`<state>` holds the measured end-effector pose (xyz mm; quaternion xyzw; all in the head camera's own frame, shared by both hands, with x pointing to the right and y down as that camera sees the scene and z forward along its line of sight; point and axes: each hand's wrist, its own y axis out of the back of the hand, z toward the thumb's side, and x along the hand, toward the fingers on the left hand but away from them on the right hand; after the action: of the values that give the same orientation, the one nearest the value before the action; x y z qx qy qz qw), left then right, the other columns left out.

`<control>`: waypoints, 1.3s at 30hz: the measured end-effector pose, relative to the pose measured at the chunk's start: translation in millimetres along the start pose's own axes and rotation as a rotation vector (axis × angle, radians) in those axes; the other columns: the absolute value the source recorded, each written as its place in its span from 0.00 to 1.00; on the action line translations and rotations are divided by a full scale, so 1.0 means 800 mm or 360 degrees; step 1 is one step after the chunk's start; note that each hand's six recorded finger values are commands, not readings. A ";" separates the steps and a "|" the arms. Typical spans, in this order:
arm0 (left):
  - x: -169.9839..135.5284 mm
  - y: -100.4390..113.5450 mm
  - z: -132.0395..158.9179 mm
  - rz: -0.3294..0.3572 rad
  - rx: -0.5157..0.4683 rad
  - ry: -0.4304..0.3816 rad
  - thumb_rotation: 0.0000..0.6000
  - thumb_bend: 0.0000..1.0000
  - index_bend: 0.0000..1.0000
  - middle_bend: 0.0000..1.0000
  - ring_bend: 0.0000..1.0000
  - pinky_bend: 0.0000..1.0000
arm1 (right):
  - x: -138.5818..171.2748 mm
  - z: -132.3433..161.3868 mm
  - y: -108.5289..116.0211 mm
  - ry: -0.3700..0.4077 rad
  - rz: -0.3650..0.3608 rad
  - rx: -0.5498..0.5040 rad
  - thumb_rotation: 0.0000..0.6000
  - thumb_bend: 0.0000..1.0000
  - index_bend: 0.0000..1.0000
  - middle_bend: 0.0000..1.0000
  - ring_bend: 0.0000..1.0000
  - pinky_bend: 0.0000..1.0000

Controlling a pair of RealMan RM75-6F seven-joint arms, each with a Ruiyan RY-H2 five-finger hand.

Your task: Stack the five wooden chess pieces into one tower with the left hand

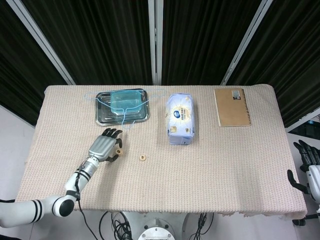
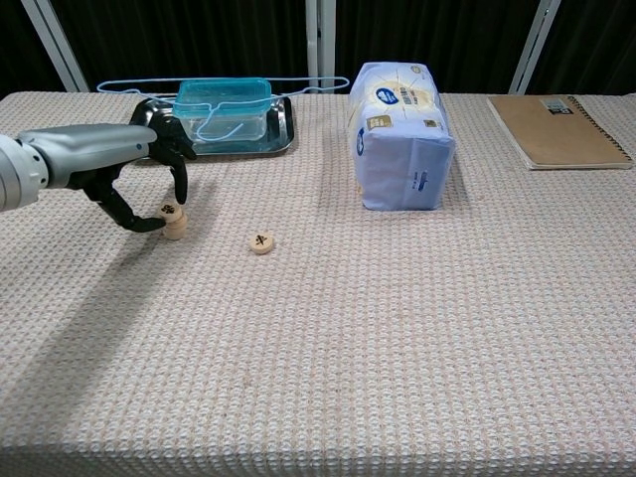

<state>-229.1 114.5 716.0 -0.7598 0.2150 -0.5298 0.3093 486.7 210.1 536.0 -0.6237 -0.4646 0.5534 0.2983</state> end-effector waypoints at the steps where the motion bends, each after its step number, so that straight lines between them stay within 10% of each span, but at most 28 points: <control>1: 0.000 0.001 0.000 0.0004 -0.0002 -0.0002 1.00 0.31 0.34 0.07 0.00 0.00 | 0.000 0.000 0.000 0.0000 0.0000 0.0000 1.00 0.41 0.00 0.00 0.00 0.00; 21: -0.013 0.005 0.089 0.0039 0.0021 -0.0288 1.00 0.30 0.34 0.06 0.00 0.00 | 0.001 0.002 -0.001 0.0005 -0.0001 0.0006 1.00 0.41 0.00 0.00 0.00 0.00; 39: 0.024 -0.031 0.110 -0.0011 0.0048 -0.0210 1.00 0.31 0.37 0.07 0.00 0.00 | -0.002 -0.006 0.005 -0.0012 -0.0011 -0.0029 1.00 0.41 0.00 0.00 0.00 0.00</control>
<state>-140.1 140.8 724.8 -0.7891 0.1836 -0.4828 0.3325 492.1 207.9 534.1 -0.6227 -0.4729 0.5503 0.2927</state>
